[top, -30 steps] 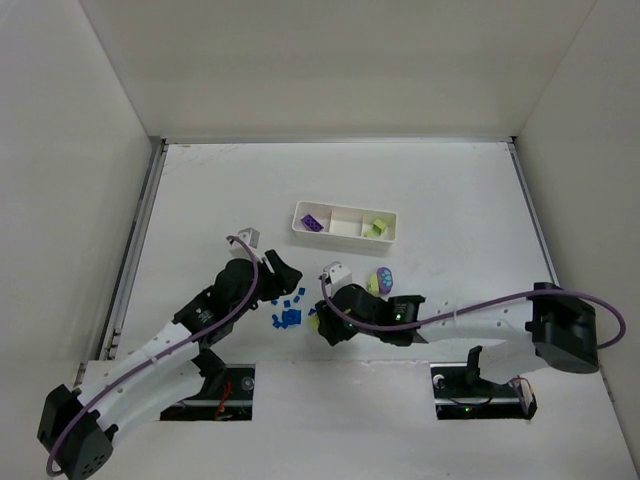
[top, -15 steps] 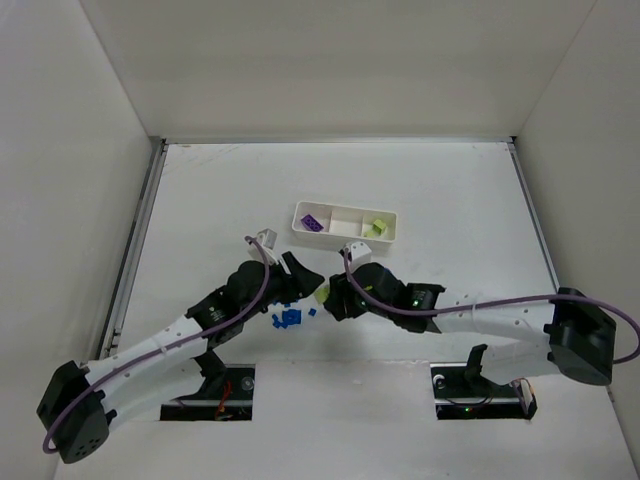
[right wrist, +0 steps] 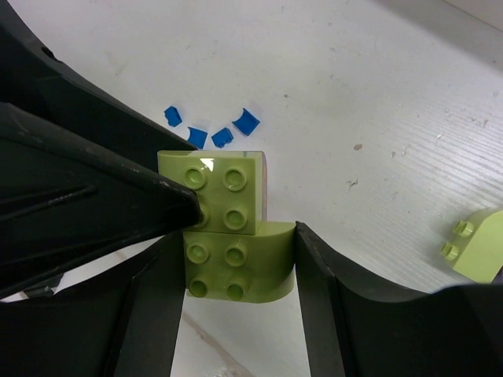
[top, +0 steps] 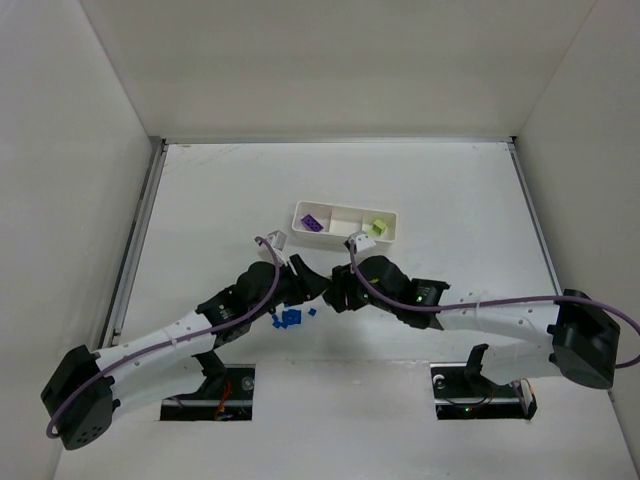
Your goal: Sort the legos into containers by color
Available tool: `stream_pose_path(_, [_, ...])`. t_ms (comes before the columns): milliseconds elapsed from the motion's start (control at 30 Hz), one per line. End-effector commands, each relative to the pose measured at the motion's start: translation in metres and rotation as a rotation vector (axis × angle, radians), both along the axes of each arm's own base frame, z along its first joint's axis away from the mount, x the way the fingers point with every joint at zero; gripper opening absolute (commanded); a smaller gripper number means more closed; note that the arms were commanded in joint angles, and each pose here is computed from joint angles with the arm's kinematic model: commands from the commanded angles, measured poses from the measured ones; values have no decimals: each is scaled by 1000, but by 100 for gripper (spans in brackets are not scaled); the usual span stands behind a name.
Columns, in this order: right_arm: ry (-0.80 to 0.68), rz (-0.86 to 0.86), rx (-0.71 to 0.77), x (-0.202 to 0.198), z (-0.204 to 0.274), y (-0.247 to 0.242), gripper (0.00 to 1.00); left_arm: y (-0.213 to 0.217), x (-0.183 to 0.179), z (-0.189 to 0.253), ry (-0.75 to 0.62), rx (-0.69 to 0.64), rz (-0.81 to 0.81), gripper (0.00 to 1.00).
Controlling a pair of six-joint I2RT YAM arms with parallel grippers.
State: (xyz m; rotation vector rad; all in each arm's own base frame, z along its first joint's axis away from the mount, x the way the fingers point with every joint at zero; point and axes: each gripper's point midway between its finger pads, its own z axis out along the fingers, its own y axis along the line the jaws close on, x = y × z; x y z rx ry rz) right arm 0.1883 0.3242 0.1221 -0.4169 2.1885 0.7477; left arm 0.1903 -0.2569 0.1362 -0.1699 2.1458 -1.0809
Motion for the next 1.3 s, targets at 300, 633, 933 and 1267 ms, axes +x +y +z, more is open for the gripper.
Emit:
stream_pose_path(300, [-34, -26, 90, 10, 17, 6, 42, -13, 1, 15, -25, -73, 5, 22])
stream_pose_path(633, [-50, -30, 163, 11, 36, -4, 43, 0, 5, -5, -18, -28, 51, 9])
stream_pose_path(933, [-32, -34, 178, 11, 33, -13, 43, 7, 15, 14, -64, -70, 86, 9])
stream_pose_path(1267, [-17, -41, 150, 13, 22, -10, 42, -14, 32, 68, -156, -212, 86, 9])
